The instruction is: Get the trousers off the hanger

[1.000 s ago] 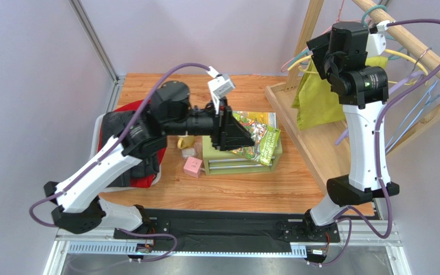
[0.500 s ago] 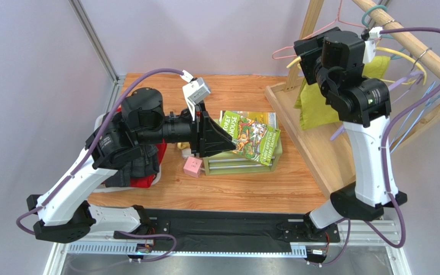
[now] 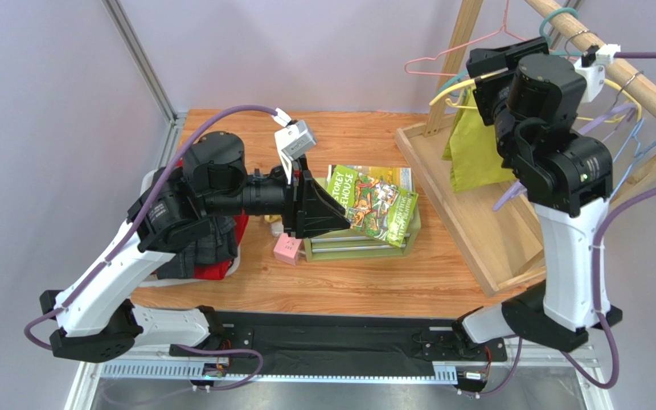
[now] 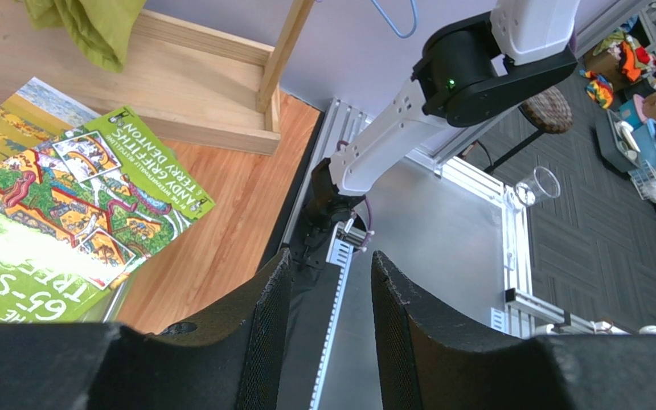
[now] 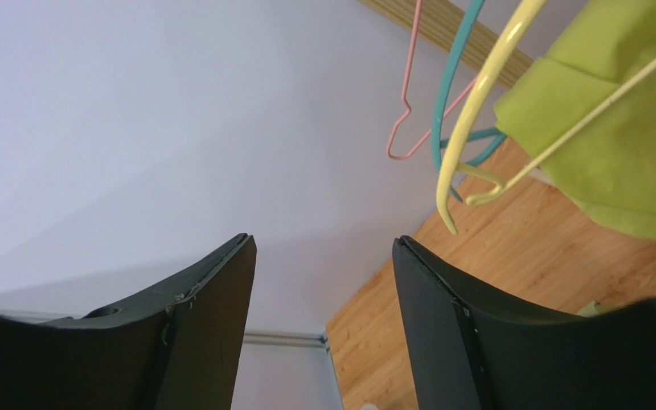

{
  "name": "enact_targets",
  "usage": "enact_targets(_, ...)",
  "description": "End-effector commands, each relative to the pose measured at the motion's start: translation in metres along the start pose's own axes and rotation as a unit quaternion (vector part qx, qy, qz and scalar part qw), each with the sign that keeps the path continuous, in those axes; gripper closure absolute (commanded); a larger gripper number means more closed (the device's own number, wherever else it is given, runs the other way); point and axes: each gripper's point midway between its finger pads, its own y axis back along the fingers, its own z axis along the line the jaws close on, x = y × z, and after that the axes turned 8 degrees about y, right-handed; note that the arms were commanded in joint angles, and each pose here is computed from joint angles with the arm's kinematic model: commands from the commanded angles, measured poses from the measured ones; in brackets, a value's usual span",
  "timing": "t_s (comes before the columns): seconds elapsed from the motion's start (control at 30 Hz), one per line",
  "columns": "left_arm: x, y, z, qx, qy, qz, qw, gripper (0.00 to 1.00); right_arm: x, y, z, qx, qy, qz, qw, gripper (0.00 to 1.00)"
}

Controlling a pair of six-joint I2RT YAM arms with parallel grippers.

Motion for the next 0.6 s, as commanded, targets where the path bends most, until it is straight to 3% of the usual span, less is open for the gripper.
enact_targets(0.0, -0.005, 0.012, -0.014, 0.018, -0.009, -0.009, 1.000, 0.54, -0.018, -0.032, 0.014, 0.026, -0.017, -0.086, 0.996, 0.35)
enact_targets(0.27, -0.002, 0.028, -0.013, 0.006, -0.014, -0.024, 1.000, 0.54, -0.033, -0.063, 0.016, 0.057, -0.040, -0.158, 0.985, 0.37)
enact_targets(0.57, 0.005, 0.031, -0.009, 0.000, -0.013, -0.015, 1.000, 0.53, -0.027, -0.069, -0.018, 0.117, -0.001, -0.174, 0.978, 0.36)
